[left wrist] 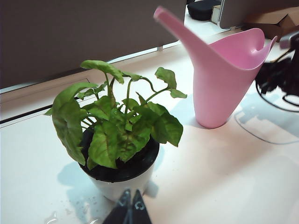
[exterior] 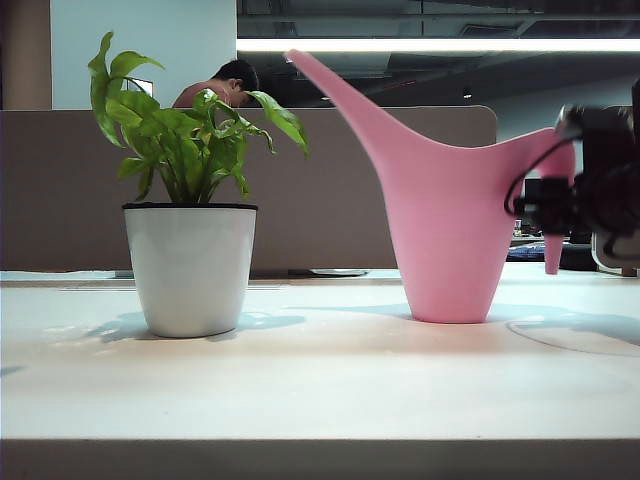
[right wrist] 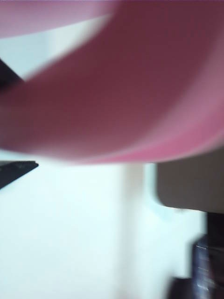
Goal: Pick up the watering can from the table, water the potted plant, and put the can back.
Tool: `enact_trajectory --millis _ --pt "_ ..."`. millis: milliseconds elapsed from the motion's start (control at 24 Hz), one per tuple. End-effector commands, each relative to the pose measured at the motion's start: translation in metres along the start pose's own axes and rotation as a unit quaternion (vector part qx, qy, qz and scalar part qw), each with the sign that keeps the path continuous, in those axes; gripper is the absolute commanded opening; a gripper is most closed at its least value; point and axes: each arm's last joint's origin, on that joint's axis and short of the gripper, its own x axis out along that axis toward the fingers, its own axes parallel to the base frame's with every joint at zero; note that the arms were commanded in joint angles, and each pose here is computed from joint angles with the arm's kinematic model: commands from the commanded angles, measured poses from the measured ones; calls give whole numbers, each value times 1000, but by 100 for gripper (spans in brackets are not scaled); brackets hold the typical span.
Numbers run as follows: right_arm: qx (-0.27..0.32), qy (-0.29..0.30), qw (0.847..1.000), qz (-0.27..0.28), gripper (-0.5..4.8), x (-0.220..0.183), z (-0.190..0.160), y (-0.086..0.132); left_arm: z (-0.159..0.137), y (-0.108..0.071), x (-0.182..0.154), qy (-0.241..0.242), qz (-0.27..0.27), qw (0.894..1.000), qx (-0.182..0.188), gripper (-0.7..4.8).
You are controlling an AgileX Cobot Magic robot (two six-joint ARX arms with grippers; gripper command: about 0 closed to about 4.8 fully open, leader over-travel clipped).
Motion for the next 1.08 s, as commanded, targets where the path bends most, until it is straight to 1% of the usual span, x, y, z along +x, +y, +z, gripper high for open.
enact_trajectory --millis 42,208,250,333,374,624,791,832,915,957,999,1040,1082 --pt "-2 17 1000 3 181 -1 -3 0 2 0 -2 -5 1 1000 3 -5" --pt "-2 12 1000 3 182 -3 1 1 1 0 -2 -1 0 1000 2 -5" --pt "-4 10 1000 3 195 -5 3 1 1 0 -2 -1 0 1000 2 -5" --pt "-4 12 1000 2 245 -7 8 0 1 0 -2 -1 0 1000 2 -5" --pt "-3 14 1000 1 253 -8 11 0 1 0 -2 -1 0 1000 2 -5" --pt "-2 32 999 1 257 -23 38 1 1 0 -2 -2 0 1000 2 -5" --pt "3 73 997 23 274 -41 51 3 1 0 -2 -2 0 1000 2 -5" --pt "4 75 997 31 263 -52 57 5 1 0 -2 -1 0 1000 2 -5" --pt "2 58 998 31 170 -71 67 7 1 0 -2 -1 0 1000 2 -5" --pt "1 49 998 31 140 -78 71 7 1 0 -2 -2 0 1000 3 -5" --pt "0 36 999 32 97 -96 78 9 2 0 -1 -4 1 1000 11 -5" --pt "0 32 999 32 90 -104 81 10 2 0 -1 -7 1 1000 15 -5" --pt "-1 23 999 33 52 -121 88 11 4 0 -1 -16 3 1000 19 -5"
